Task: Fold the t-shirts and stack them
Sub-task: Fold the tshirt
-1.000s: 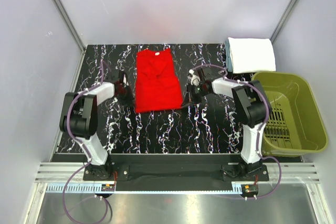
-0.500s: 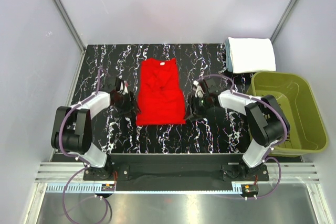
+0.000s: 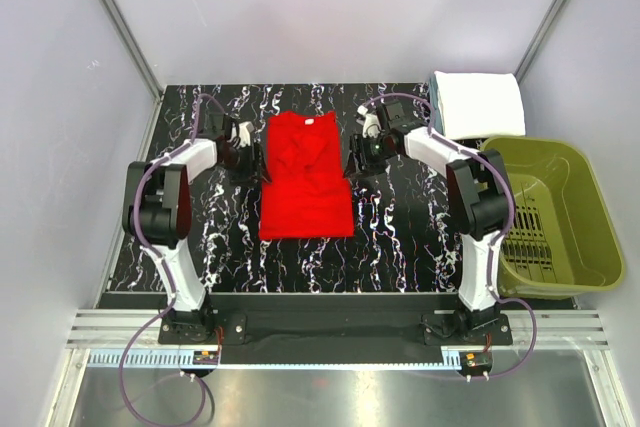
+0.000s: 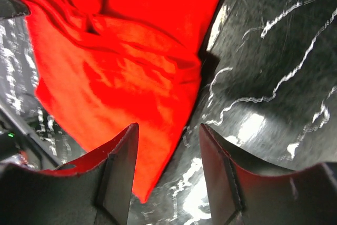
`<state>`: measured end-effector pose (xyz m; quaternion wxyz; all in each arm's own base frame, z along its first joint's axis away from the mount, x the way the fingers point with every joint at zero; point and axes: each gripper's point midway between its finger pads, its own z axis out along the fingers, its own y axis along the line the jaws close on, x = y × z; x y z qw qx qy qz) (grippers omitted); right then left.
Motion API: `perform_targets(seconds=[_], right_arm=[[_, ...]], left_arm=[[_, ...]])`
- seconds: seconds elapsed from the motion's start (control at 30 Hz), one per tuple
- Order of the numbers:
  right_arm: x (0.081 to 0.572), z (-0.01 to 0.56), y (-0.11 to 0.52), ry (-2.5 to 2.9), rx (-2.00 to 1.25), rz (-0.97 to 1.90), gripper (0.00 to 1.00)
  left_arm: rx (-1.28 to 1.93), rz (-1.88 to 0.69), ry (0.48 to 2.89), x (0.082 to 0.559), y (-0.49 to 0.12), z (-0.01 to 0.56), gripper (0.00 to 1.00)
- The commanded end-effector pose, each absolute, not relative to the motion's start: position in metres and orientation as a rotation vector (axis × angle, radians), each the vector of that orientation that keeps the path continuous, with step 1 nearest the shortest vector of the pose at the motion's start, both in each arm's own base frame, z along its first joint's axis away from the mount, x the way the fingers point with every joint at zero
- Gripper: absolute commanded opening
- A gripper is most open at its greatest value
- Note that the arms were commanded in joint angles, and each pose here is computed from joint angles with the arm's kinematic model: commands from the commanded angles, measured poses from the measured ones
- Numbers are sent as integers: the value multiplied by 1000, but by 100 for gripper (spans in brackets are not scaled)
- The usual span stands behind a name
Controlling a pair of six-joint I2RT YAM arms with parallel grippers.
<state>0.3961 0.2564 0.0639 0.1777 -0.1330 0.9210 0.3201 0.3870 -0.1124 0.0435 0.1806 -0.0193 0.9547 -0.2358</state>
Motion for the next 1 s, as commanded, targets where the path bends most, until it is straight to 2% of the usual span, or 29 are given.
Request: perform_targets(seconds=[0.0, 0.23, 0.33, 0.37, 0.47, 0.67, 0.77, 0.9, 0.97], right_arm=[[405, 64, 258, 2573, -520, 884, 57], [415, 37, 258, 2605, -540, 912, 57], [420, 31, 256, 2600, -533, 914, 56], [419, 32, 258, 2591, -538, 950, 54], [423, 33, 260, 2566, -526, 1013, 51], [420, 33, 270, 2544, -542, 1115, 47], [419, 33, 274, 2527, -540, 1162, 46], [421, 37, 279, 2504, -539, 1213, 37], [421, 40, 280, 2497, -533, 1219, 17]], left_arm=[[60, -715, 2696, 392, -116, 44, 62], [82, -678, 2660, 406, -110, 47, 61], [83, -706, 2642, 411, -111, 48, 52], [86, -712, 2631, 413, -111, 50, 47], [93, -737, 2614, 416, -115, 52, 43], [99, -773, 2611, 416, -119, 53, 22], [92, -773, 2619, 417, -119, 53, 0], [65, -770, 2627, 418, -118, 54, 0], [48, -774, 2633, 417, -119, 54, 0]])
